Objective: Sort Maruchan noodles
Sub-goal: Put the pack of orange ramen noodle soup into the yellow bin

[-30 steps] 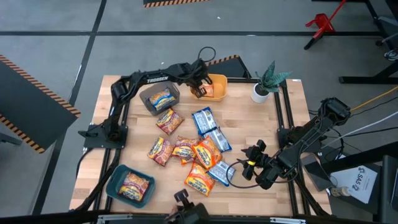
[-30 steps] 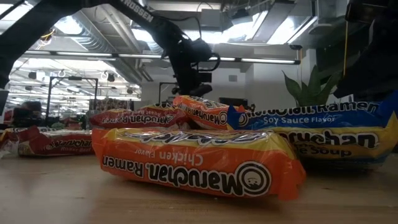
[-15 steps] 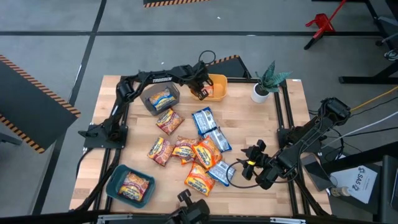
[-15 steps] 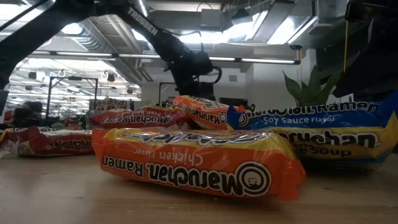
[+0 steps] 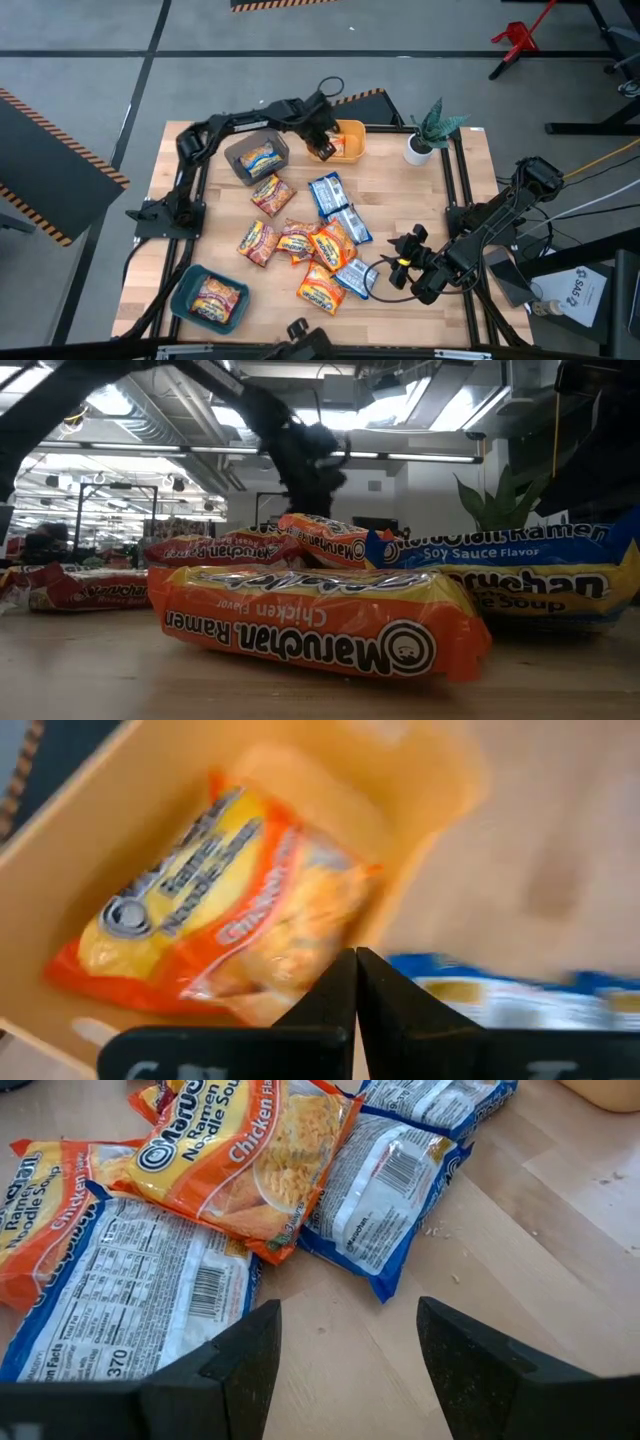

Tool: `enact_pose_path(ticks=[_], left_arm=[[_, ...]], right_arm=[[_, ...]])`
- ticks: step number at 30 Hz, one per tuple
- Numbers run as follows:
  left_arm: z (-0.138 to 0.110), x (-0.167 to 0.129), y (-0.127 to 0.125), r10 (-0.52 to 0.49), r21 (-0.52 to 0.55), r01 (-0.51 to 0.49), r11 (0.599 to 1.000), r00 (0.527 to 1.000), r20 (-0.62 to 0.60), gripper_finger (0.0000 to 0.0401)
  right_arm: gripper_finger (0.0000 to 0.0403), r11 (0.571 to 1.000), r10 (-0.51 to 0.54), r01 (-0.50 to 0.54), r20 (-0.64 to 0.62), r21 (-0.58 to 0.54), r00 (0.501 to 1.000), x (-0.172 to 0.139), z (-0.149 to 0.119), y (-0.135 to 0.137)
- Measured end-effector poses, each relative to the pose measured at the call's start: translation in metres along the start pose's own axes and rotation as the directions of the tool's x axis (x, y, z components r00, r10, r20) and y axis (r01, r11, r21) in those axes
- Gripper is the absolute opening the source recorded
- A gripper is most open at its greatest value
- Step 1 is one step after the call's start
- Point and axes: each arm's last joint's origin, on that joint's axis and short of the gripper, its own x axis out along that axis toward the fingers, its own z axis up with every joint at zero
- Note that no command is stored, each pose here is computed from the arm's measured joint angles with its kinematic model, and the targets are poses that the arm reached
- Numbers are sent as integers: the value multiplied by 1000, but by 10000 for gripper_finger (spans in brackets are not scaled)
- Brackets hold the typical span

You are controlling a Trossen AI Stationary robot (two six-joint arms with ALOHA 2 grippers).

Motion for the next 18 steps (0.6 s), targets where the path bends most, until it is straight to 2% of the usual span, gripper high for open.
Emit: enact_pose_path(ticks=[6,9,14,16,18], left_arm=[[7,-78,-34,-206,-64,212,975,975,86,0],[-2,-119,-62,-234,-52,240,969,968,92,0],[-34,-175,-107,-319,-34,319,947,948,-2,0],[-49,-191,-125,-344,11,345,939,937,-57,0],[-67,-204,-145,-323,80,333,939,939,-114,0]], right_arm=[[221,998,20,-18,23,-60,1000,0,2,3],[221,995,46,-41,56,-91,997,2,7,7],[221,975,128,-112,75,-191,989,14,25,14],[221,954,176,-153,70,-257,982,22,32,17],[221,931,233,-203,68,-302,970,29,40,21]])
